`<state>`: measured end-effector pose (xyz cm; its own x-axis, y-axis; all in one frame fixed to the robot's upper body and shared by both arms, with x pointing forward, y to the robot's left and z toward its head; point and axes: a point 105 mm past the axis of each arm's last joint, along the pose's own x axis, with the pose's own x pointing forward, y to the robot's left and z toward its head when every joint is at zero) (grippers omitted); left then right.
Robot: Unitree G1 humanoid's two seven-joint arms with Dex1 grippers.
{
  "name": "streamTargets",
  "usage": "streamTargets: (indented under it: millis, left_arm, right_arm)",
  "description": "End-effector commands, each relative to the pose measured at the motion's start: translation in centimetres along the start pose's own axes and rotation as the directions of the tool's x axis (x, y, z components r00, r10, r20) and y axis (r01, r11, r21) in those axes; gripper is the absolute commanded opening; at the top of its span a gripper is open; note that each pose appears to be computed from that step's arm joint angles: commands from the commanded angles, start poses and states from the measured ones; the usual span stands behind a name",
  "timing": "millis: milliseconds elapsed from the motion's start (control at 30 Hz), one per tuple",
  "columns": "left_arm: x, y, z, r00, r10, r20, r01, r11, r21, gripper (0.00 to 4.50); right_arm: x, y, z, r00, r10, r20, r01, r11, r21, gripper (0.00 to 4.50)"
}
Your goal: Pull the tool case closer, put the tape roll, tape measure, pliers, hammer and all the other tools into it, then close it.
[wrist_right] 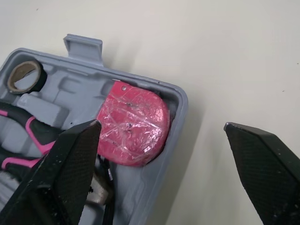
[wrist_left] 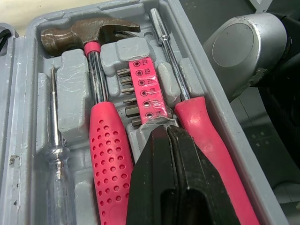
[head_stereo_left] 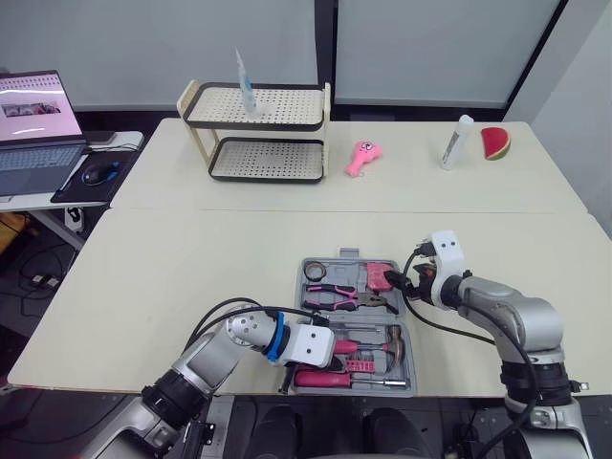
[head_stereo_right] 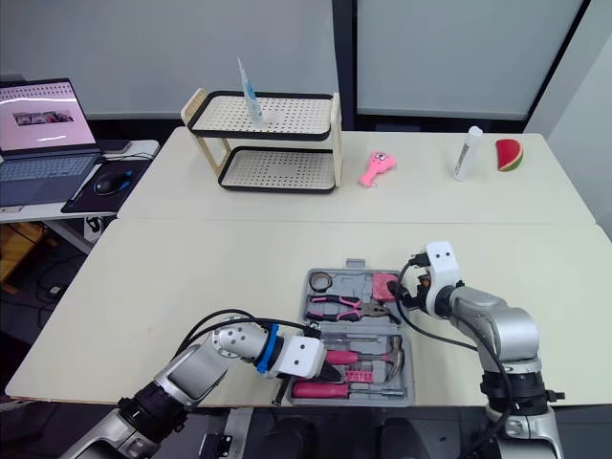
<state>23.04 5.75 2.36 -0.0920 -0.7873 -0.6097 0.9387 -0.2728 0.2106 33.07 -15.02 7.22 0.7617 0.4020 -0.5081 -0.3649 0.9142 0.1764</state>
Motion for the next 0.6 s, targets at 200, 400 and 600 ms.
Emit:
streamTargets:
  millis: [200,400,600]
  left_arm:
    - [0.6,-1.3,-1.8,0.996,-0.049,-0.072,0.045,0.998,-0.047,0.00]
    - [0.8,-1.5,-2.1,0.995,-0.060,-0.079,0.056,0.997,-0.054,0.00]
    - [0.8,-2.0,-2.9,0.991,-0.086,-0.098,0.080,0.995,-0.061,0.00]
  right_arm:
    - [1.6,0.3,0.3,0.999,0.037,-0.002,-0.037,0.993,0.111,4.49]
    - [2.6,0.8,-1.0,0.997,0.062,-0.044,-0.054,0.985,0.161,4.49]
    - [3.1,2.9,-0.8,0.982,0.186,-0.036,-0.174,0.962,0.212,4.49]
